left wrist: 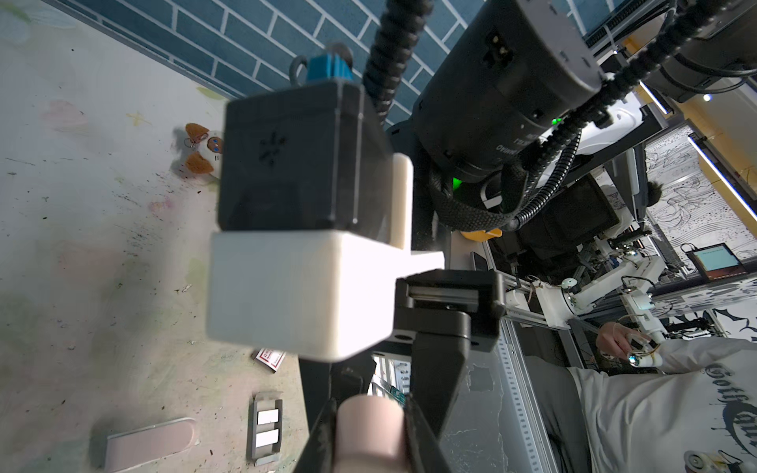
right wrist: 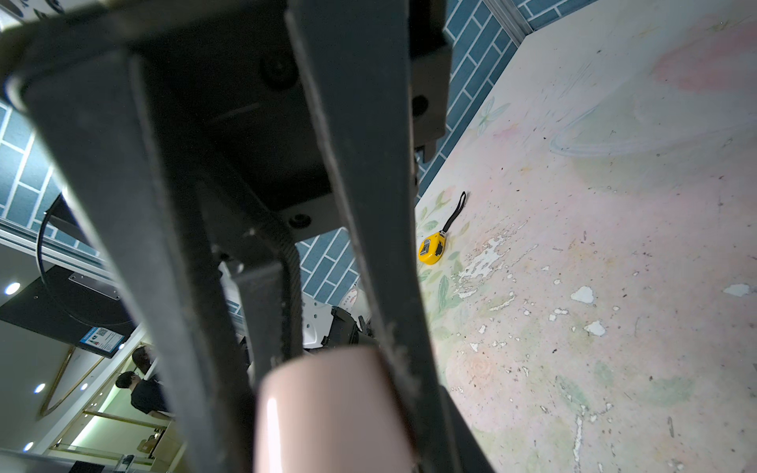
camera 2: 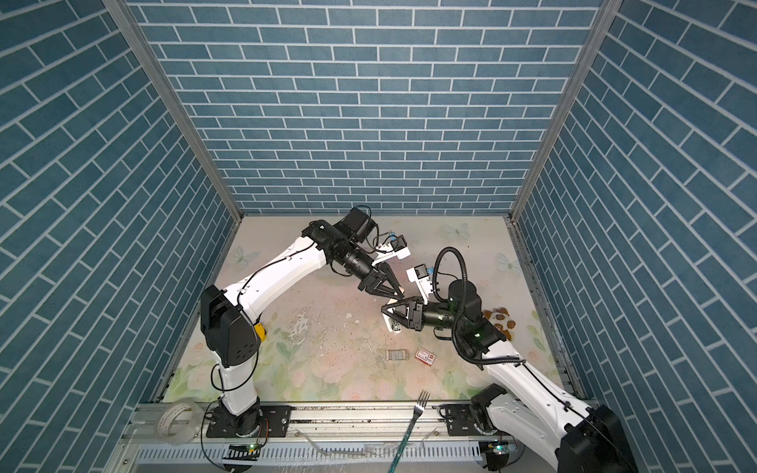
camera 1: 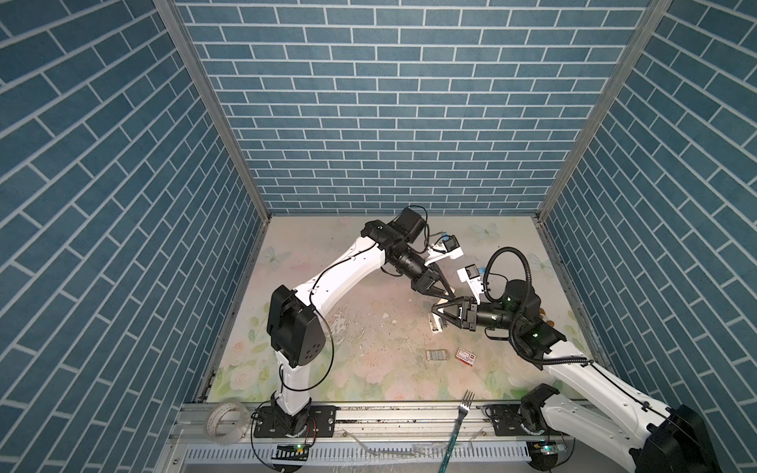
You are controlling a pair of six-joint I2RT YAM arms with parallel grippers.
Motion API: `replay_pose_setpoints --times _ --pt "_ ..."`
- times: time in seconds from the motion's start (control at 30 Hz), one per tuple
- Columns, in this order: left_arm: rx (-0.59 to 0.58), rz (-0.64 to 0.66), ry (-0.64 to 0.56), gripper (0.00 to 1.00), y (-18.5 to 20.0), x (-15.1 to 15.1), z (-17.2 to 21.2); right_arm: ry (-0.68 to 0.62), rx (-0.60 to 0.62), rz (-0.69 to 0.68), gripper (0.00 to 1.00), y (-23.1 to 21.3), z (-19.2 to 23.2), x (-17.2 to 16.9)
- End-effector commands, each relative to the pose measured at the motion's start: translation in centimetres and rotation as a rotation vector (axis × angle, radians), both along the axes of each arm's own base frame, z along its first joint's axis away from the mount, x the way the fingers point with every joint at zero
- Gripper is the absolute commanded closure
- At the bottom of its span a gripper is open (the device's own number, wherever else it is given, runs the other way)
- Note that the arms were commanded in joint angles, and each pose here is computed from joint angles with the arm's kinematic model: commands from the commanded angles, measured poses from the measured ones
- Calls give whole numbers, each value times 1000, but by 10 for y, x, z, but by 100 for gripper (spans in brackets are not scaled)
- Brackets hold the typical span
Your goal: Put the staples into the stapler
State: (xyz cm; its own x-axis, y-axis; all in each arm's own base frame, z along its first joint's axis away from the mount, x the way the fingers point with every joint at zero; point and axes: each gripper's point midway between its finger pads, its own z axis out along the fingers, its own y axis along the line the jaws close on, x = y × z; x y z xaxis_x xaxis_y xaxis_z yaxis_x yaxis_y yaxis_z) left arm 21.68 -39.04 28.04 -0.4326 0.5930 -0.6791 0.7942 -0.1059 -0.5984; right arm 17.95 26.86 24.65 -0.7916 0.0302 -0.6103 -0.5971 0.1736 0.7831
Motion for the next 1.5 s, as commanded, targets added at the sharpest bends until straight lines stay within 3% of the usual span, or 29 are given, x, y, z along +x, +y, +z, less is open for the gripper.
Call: replay_pose_setpoints --times 0.0,0.1,0.4,0.57,0.7,0.8,0.97,1.27,1.47 --pt "-14 4 -44 66 0 -1 8 61 -23 -70 80 0 -2 16" --pt "11 28 -77 54 1 4 5 64 -38 -74 80 0 -5 17" --pt "80 158 -181 48 27 38 0 104 -168 -133 81 -8 -31 24" --pt "189 359 -306 48 69 82 -9 154 -381 -237 81 -29 -67 35" --pt "260 473 -433 48 104 98 -8 184 -575 -333 80 -51 -98 47" --pt "316 514 -539 48 124 99 -10 191 -734 -421 80 -74 -119 59" --pt "344 519 -596 46 140 87 -18 184 -915 -493 80 -96 -142 75" --pt "339 476 -590 45 145 70 -30 152 -1131 -537 80 -113 -176 104" --pt "353 466 -582 45 147 67 -37 150 -1192 -537 78 -114 -196 116"
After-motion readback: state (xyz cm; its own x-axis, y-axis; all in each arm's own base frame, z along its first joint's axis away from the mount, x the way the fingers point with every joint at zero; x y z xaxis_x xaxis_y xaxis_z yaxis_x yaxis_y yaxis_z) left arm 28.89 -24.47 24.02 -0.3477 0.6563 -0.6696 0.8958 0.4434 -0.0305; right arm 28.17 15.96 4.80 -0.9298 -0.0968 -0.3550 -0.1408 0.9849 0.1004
